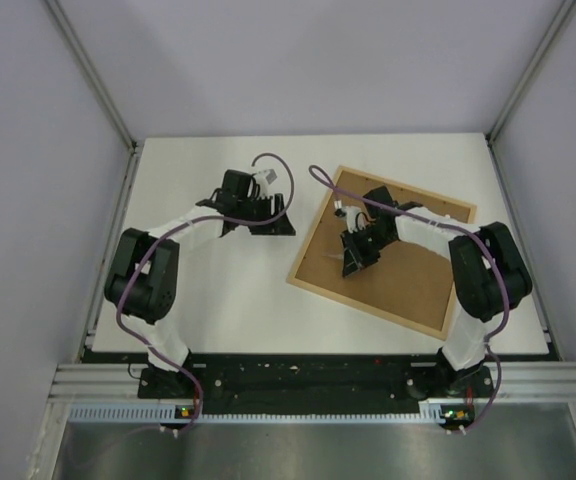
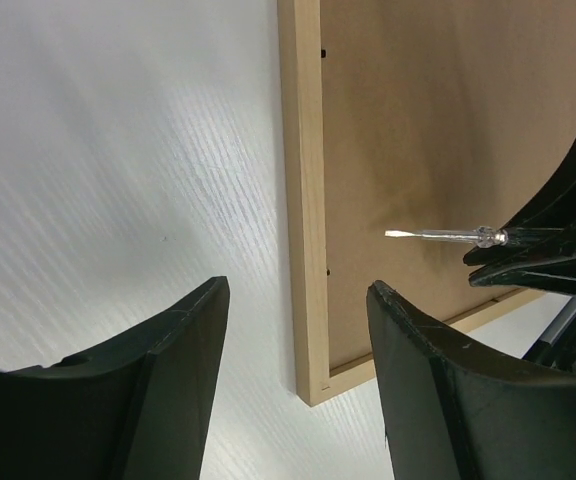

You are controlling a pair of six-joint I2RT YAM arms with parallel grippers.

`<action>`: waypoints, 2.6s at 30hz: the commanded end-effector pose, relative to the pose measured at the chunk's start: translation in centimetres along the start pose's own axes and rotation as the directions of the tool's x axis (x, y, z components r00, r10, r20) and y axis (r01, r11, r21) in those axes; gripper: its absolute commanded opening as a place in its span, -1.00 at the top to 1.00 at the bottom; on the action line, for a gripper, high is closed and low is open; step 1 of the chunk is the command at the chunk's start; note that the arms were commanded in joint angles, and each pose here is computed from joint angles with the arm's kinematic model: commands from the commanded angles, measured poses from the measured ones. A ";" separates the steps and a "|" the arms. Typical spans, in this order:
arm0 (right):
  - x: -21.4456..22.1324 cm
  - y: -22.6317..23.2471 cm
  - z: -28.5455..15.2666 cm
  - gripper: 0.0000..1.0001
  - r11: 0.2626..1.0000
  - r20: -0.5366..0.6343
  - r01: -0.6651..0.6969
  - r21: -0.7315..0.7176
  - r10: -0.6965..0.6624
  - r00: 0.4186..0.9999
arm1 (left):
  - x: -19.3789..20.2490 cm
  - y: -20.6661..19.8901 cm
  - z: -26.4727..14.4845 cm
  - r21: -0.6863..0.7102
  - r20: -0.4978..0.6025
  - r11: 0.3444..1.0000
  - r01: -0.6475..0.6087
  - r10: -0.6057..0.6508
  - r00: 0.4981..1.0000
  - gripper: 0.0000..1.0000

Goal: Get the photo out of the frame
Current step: Pick up the screwdriver from the photo frame, then release the photo frame item from the photo frame.

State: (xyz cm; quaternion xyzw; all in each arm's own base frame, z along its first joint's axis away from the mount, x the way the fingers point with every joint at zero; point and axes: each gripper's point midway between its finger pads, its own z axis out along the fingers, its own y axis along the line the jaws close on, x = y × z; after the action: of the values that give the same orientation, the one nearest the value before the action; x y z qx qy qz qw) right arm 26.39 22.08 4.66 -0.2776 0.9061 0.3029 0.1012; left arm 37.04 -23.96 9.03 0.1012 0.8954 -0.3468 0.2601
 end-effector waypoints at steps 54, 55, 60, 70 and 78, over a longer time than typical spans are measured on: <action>-0.1 1.6 3.8 1.00 1.000 0.020 0.004 -0.003 -0.004 1.000 | 3.1 -2.2 4.5 0.075 -0.114 0.997 -0.027 0.035 0.993 0.32; 0.0 1.6 3.8 1.00 1.000 0.020 0.004 -0.003 -0.004 1.000 | 3.4 -2.2 4.6 0.076 -0.121 0.997 -0.026 0.036 0.992 0.32; 0.0 1.8 3.3 1.00 1.000 0.027 0.016 0.001 -0.016 1.000 | 3.5 -2.4 4.8 0.077 -0.125 0.997 -0.031 0.041 0.991 0.33; 0.6 1.3 3.0 1.00 0.999 0.014 0.024 0.032 -0.025 1.000 | 3.8 -2.5 5.2 0.079 -0.137 0.997 -0.022 0.033 0.990 0.34; 0.7 1.3 4.0 1.00 1.000 -0.013 0.009 0.001 -0.009 1.000 | 3.7 -2.7 5.1 0.082 -0.137 0.996 -0.025 0.036 0.990 0.35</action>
State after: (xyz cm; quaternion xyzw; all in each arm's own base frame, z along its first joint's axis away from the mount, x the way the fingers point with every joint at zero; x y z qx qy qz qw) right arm 25.61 25.53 2.93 -0.2739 0.9008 0.3181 0.1112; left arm 34.14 -28.37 4.00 0.1387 0.9065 -0.3545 0.1823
